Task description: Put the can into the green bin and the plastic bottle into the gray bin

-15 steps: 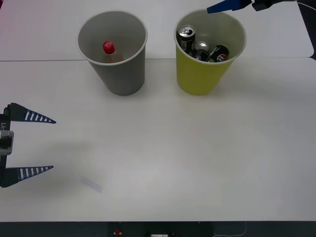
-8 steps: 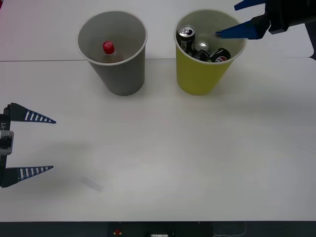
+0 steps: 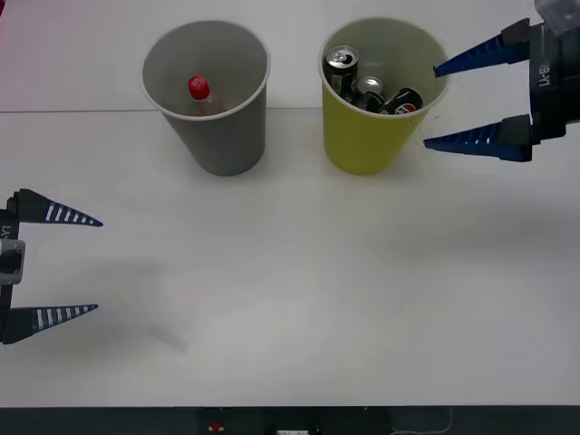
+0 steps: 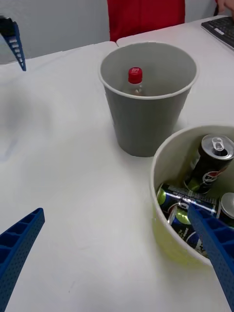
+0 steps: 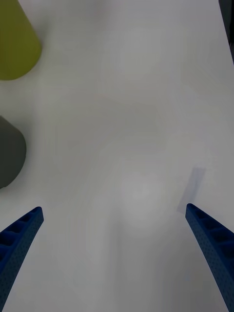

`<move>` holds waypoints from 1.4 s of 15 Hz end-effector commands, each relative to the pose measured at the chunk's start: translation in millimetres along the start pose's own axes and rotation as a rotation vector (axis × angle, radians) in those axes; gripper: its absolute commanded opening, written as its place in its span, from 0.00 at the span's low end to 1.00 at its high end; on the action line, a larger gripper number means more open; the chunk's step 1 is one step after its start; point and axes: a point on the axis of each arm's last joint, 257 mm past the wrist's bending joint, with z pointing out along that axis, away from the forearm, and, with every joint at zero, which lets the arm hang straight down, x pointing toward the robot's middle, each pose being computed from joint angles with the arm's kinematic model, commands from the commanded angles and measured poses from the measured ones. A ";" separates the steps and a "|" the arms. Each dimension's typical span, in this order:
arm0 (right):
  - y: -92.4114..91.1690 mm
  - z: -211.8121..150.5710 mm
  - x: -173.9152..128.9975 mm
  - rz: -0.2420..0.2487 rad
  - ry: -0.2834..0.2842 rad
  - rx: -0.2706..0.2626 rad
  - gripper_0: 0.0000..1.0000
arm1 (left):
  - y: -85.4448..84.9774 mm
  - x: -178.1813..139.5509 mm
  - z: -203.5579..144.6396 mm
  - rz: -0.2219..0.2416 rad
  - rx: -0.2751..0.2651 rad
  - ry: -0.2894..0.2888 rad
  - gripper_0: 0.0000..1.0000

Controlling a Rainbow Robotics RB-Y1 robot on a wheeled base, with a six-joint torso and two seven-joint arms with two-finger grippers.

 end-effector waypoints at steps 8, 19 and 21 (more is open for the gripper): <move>69.3 -19.8 72.9 -0.189 0.032 -0.091 1.00 | 0.0 0.0 0.0 0.000 0.000 0.000 1.00; 107.1 -26.5 126.9 -0.178 0.098 -0.114 1.00 | 0.0 0.0 0.0 0.000 0.000 0.000 1.00; 109.3 -26.7 135.0 -0.180 0.114 -0.099 1.00 | 0.0 0.0 0.0 0.000 0.000 0.000 1.00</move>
